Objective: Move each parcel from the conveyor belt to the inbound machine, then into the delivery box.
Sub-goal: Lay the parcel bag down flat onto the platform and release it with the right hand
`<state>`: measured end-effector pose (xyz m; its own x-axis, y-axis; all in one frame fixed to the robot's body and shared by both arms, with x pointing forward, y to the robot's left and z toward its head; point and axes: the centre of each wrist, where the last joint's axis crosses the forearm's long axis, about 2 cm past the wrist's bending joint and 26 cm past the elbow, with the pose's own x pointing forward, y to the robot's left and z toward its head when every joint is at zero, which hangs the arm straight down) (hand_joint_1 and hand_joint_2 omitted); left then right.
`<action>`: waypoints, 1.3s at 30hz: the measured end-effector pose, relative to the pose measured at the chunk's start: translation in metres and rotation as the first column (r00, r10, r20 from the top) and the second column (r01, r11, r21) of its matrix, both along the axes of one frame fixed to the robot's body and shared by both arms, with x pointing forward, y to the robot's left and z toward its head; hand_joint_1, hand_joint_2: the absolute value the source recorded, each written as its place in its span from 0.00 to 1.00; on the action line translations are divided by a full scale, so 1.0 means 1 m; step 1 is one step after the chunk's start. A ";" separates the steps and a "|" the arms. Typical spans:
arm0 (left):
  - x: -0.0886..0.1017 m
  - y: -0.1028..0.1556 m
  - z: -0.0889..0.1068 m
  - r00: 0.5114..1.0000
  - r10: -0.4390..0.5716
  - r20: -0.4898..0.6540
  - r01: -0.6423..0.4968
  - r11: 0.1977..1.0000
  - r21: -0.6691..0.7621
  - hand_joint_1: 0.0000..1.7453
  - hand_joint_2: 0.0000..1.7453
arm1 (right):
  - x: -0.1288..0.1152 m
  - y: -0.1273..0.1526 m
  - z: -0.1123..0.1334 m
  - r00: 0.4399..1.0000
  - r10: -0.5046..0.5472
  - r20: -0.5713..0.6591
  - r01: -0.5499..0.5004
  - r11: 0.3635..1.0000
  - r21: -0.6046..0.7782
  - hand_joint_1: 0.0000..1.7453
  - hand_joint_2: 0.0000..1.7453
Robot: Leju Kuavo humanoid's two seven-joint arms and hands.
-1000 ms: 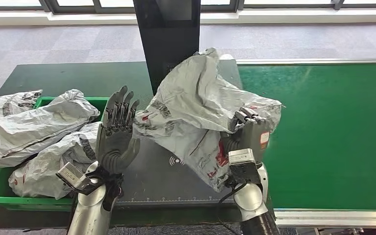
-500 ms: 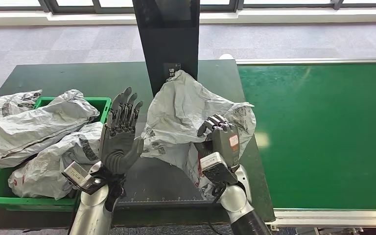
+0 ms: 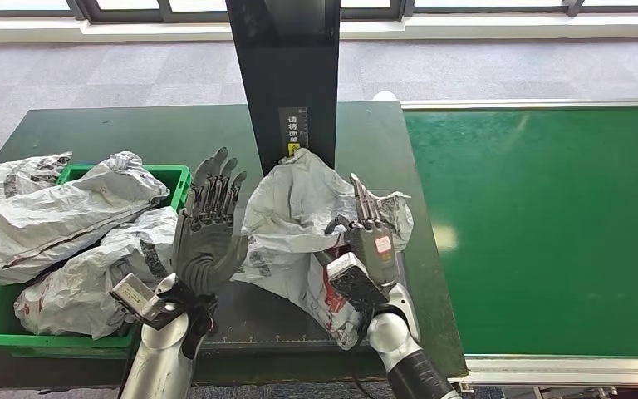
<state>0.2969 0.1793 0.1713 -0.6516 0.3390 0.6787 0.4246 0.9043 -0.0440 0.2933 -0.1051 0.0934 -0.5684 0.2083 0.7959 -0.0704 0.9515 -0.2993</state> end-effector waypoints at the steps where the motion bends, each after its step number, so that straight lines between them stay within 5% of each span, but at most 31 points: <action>1: 0.000 0.000 0.000 1.000 -0.001 -0.001 0.001 1.000 0.000 0.00 1.00 | -0.001 0.000 -0.001 1.000 0.006 -0.004 -0.006 1.000 -0.001 0.00 0.00; 10: 0.001 -0.004 -0.003 1.000 0.011 -0.012 -0.010 0.999 0.035 0.00 1.00 | -0.009 0.000 -0.001 0.999 0.025 -0.026 -0.024 0.998 0.058 0.00 0.00; 24: 0.017 -0.033 -0.018 0.984 0.180 -0.015 -0.161 0.910 0.382 0.00 1.00 | -0.024 -0.019 0.057 0.975 -0.155 0.157 0.100 0.945 0.312 0.00 0.00; 33: 0.019 -0.057 -0.052 0.929 0.365 0.063 -0.277 0.570 0.774 0.00 1.00 | -0.025 -0.025 0.065 0.972 -0.147 0.183 0.078 0.938 0.337 0.00 0.00; 39: 0.012 -0.064 -0.072 0.929 0.364 0.069 -0.259 0.505 0.824 0.00 1.00 | -0.022 -0.030 0.064 0.975 -0.132 0.177 0.066 0.940 0.335 0.00 0.00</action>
<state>0.3094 0.1150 0.0994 -0.5131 -0.5971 0.6166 0.1489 0.6455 0.7491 0.2709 -0.1349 0.1573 -0.7084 0.0198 0.7055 0.0575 0.9979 0.0298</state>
